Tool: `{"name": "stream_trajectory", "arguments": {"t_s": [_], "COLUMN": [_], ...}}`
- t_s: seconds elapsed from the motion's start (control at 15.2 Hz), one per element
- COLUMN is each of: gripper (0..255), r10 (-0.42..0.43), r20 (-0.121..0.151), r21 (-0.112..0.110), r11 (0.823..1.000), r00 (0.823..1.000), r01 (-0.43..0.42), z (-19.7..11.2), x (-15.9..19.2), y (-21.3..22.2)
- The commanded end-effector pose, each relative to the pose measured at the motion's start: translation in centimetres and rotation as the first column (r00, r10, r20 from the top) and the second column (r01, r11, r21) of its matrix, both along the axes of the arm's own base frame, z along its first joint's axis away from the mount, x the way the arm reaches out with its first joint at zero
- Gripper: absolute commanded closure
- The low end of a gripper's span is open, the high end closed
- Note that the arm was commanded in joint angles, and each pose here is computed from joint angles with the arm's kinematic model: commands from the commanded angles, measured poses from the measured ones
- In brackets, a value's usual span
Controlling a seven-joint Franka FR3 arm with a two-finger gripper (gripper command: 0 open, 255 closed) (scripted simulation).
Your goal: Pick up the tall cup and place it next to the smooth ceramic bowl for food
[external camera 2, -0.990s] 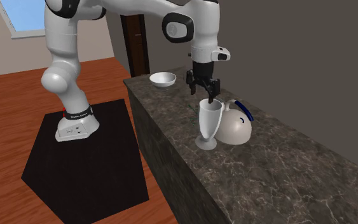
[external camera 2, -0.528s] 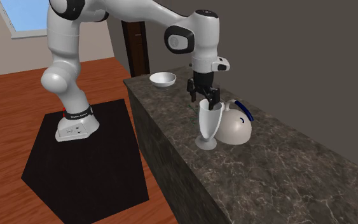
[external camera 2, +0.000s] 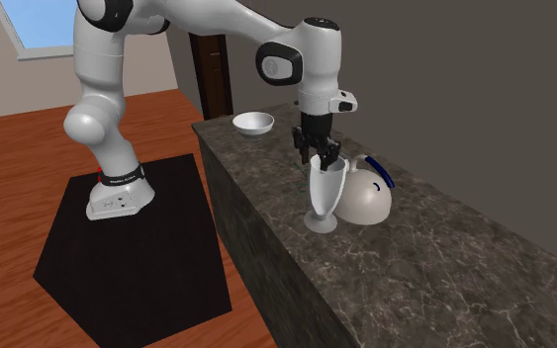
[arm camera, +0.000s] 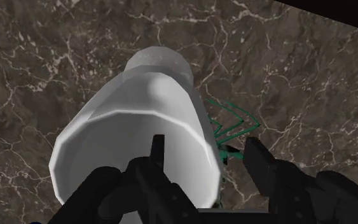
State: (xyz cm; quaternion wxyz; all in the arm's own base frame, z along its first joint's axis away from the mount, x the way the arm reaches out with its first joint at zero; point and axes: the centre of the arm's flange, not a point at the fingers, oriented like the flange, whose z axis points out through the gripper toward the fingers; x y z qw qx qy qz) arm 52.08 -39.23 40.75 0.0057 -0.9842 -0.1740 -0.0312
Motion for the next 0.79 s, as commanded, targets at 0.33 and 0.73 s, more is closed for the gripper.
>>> {"name": "stream_trajectory", "arguments": {"t_s": [0.33,0.73], "gripper": [255,255], "r10": [0.000,0.000], "r20": [0.000,0.000], "r21": [0.000,0.000], "r11": [1.000,1.000], "r00": [1.000,1.000], "r01": [0.000,0.000], "z": [0.0,1.6], "x": [0.0,0.0], "y": [0.0,0.0]}}
